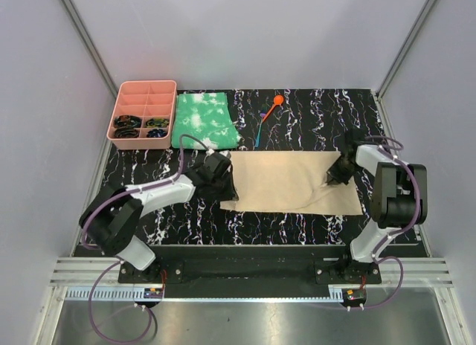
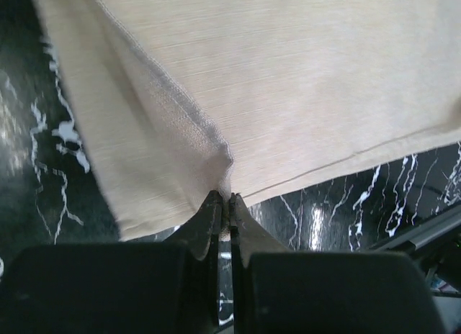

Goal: Fold the napkin into a case and place the utensils inside
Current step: Fold the rectangle-folded napkin at the center of the board.

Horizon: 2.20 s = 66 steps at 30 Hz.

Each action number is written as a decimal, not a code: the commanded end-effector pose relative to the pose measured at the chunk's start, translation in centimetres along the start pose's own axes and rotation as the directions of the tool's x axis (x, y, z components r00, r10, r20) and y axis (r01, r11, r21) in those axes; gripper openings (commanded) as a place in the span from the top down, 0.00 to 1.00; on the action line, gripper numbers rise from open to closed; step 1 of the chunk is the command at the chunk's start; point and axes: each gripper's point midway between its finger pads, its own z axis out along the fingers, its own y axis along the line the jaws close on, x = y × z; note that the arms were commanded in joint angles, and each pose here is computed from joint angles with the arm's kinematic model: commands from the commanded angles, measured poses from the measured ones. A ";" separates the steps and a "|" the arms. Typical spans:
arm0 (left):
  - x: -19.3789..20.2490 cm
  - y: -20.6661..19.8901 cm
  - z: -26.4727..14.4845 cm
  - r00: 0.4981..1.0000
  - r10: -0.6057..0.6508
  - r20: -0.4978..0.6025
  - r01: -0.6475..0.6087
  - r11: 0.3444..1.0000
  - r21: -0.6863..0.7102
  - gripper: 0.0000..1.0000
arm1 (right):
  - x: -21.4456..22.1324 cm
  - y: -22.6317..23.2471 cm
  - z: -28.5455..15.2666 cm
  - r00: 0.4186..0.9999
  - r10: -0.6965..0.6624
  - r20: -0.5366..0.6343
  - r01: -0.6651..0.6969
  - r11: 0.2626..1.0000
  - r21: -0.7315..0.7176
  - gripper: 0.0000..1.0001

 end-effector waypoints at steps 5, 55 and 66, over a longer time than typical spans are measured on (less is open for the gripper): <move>0.0 -0.2 -2.9 0.991 -0.059 0.120 0.056 0.998 0.028 1.00 | 0.3 3.8 -1.1 0.984 -0.175 0.020 0.176 0.983 -0.052 1.00; -1.6 3.8 -5.7 0.980 -0.019 0.196 0.034 0.997 -0.073 1.00 | 4.2 -5.8 -7.0 0.992 0.017 0.126 -0.040 0.983 0.180 1.00; -0.3 5.2 -4.2 0.987 -0.030 0.159 0.046 0.994 -0.098 1.00 | 6.7 -7.9 -5.2 0.981 0.177 0.081 -0.192 0.943 0.272 1.00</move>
